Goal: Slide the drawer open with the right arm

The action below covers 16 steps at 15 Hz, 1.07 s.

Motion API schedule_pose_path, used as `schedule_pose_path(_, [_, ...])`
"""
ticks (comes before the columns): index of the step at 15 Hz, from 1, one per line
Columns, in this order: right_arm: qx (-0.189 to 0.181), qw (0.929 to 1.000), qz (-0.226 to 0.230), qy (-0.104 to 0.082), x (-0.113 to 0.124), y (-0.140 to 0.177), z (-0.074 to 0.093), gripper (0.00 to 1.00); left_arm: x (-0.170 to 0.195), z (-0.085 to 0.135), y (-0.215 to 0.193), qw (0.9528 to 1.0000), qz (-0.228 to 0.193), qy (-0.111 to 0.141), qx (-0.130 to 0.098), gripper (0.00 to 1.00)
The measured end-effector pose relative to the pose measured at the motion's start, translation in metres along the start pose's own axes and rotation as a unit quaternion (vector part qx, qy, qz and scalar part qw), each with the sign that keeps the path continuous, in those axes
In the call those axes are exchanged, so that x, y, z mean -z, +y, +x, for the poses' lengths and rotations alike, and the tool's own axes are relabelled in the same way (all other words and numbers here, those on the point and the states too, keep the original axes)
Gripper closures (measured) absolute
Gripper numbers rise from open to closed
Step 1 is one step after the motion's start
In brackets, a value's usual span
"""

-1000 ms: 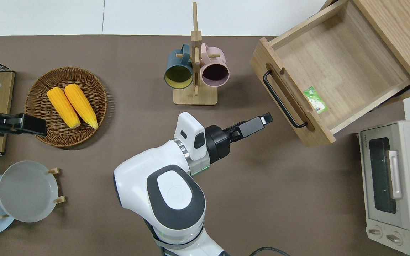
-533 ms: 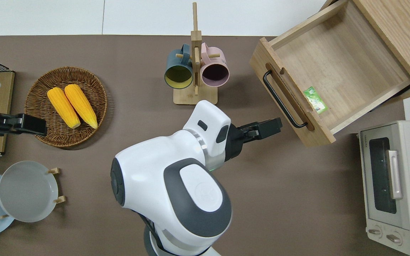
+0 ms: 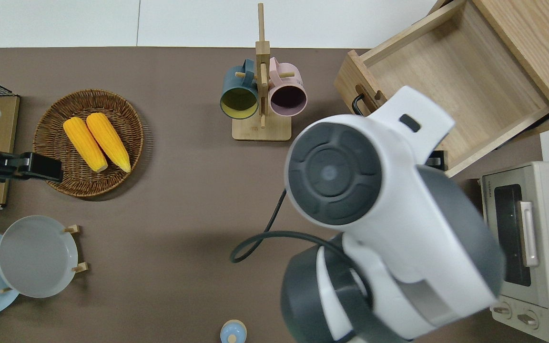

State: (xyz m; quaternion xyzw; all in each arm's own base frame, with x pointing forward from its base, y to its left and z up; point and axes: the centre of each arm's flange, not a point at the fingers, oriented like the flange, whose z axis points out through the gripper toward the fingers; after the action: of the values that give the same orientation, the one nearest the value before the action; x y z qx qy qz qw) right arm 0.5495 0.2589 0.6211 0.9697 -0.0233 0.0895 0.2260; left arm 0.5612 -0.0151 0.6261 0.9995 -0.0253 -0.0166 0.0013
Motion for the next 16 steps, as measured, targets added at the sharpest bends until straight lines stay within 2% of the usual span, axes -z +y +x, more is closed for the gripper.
schedule_pose_path(2, [-0.022,0.9979,0.057,-0.021,0.000,0.038,0.008,0.01,0.000,0.000,0.000,1.0000,0.000,0.000,0.000,0.00])
schedule_pose_path(4, [-0.042,0.9901,0.124,-0.051,-0.010,0.088,0.019,0.01,0.000,0.000,0.000,1.0000,0.000,0.000,0.000,0.00])
schedule_pose_path(8, [-0.053,0.9745,0.204,-0.077,-0.038,0.149,0.035,0.01,0.000,0.000,0.000,1.0000,0.000,0.000,0.000,0.00])
schedule_pose_path(11, [-0.043,0.9672,0.237,-0.082,-0.063,0.188,0.043,0.01,0.000,0.000,0.000,1.0000,0.000,0.000,0.000,0.00])
schedule_pose_path(13, [-0.036,0.9666,0.242,-0.075,-0.074,0.205,0.047,0.01,0.000,0.000,0.000,1.0000,0.000,0.000,0.000,0.00])
schedule_pose_path(16, [-0.032,0.9666,0.242,-0.077,-0.082,0.209,0.050,0.01,0.000,0.000,0.000,1.0000,0.000,0.000,0.000,0.00])
